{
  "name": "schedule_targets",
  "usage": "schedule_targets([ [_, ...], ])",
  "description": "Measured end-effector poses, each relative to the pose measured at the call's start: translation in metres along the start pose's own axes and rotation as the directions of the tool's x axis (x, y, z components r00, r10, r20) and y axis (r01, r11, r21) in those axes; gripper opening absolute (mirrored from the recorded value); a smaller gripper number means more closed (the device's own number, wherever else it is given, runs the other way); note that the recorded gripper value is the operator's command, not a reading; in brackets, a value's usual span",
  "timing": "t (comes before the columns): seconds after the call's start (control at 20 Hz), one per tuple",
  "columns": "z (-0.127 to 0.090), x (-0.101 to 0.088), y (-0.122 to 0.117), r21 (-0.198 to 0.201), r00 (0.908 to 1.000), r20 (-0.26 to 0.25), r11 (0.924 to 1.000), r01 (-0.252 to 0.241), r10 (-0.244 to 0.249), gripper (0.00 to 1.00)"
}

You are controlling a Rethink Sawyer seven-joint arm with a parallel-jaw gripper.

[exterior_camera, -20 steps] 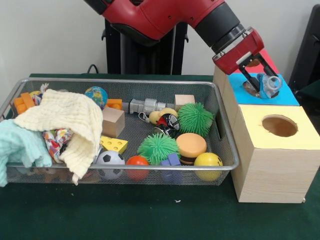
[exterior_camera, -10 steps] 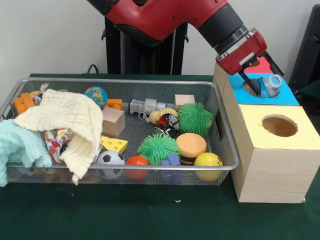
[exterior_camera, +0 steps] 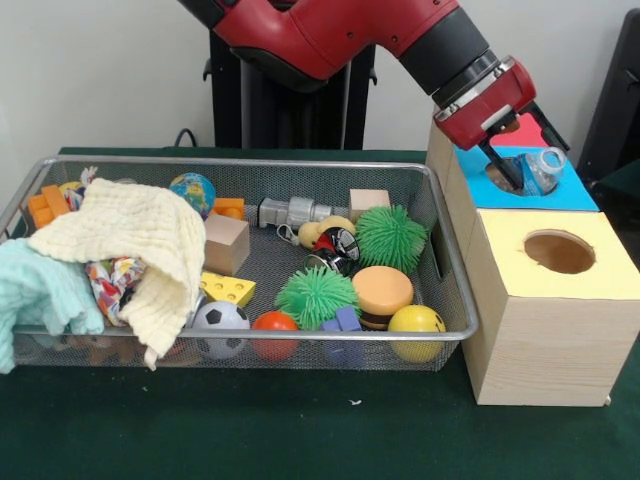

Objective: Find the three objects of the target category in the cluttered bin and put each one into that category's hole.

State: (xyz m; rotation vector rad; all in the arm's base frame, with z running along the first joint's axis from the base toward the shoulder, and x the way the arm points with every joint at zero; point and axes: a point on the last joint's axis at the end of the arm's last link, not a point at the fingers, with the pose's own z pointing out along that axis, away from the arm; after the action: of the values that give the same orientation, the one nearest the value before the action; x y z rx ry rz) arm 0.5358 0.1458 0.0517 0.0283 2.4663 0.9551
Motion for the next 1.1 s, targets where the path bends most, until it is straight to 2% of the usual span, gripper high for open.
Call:
schedule_targets([
  [0.15,-0.005,-0.006,-0.001,0.014,0.9999,-0.009,0.9999,0.007,-0.007,1.0],
  [0.35,-0.019,-0.018,-0.002,0.049,0.9986,-0.05,0.9986,0.021,-0.019,1.0],
  [0.7,-0.044,-0.045,-0.004,0.114,0.9917,-0.116,0.991,0.07,-0.056,1.0],
  [1.1,-0.057,-0.07,-0.007,0.163,0.9937,-0.107,0.9854,0.051,-0.034,1.0],
])
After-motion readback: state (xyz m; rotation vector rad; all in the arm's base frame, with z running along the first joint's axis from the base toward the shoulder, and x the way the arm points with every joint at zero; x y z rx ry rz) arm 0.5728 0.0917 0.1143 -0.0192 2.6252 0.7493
